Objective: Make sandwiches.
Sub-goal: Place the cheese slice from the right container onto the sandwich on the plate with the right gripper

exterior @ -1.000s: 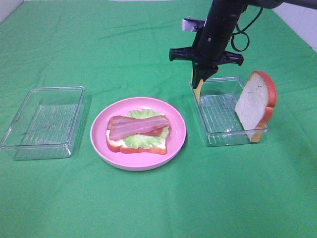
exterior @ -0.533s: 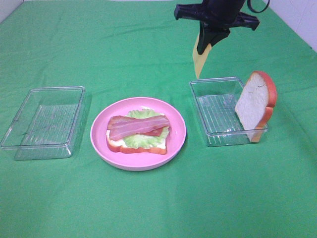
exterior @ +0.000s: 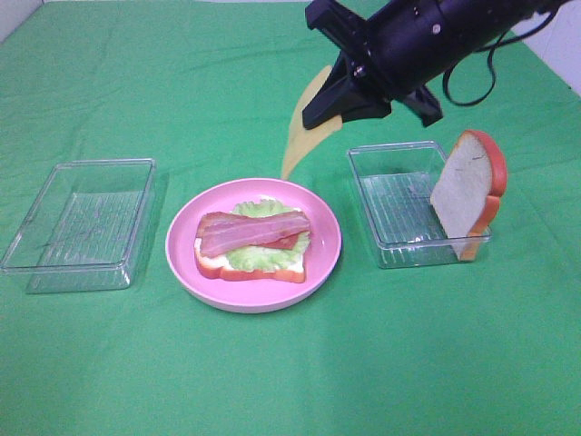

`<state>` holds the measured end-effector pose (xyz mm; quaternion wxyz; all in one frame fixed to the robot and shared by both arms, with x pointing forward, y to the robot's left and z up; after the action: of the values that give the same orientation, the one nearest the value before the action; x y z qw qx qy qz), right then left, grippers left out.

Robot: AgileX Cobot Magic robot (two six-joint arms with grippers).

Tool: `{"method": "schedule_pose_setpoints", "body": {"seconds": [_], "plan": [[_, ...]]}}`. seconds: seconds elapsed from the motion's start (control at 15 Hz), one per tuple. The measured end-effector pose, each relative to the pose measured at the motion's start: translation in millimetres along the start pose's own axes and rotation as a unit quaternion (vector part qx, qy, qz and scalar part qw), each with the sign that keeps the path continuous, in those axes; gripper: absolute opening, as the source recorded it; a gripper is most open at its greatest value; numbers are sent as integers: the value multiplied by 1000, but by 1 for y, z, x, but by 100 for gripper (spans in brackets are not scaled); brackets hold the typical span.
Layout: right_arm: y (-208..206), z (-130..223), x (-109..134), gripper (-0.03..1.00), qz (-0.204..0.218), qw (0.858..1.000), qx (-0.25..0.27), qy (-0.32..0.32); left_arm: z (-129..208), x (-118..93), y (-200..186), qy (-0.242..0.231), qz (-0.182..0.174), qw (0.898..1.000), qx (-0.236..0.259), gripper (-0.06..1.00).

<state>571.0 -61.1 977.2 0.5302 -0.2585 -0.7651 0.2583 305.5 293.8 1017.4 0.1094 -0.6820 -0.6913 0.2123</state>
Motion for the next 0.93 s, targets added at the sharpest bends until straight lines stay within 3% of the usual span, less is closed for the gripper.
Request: {"method": "schedule_pose_setpoints", "body": {"seconds": [0.13, 0.2, 0.4, 0.93], "plan": [[26, 8, 9, 1, -54, 998, -5, 7, 0, 0, 0, 0, 0, 1000, 0, 96], [41, 8, 11, 1, -60, 998, -4, 8, 0, 0, 0, 0, 0, 1000, 0, 96], [90, 2, 4, 1, -65, 997, 27, 13, 0, 0, 0, 0, 0, 1000, 0, 96], [143, 10, -38, 1, -42, 993, 82, 69, 0, 0, 0, 0, 0, 1000, 0, 96]]}}
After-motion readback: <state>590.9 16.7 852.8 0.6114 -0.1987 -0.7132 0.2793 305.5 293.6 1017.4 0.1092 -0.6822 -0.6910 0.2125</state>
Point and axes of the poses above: a point on each arm's last joint axis where the gripper is mounted, y pointing out along that axis toward the gripper, x along the wrist's bending axis when the last joint is at zero, z = x × y, the point moved 8 cm from there along y, pointing out along that axis toward the gripper, and after that the axes turned 5 degrees about -y, right-handed, at the moved point
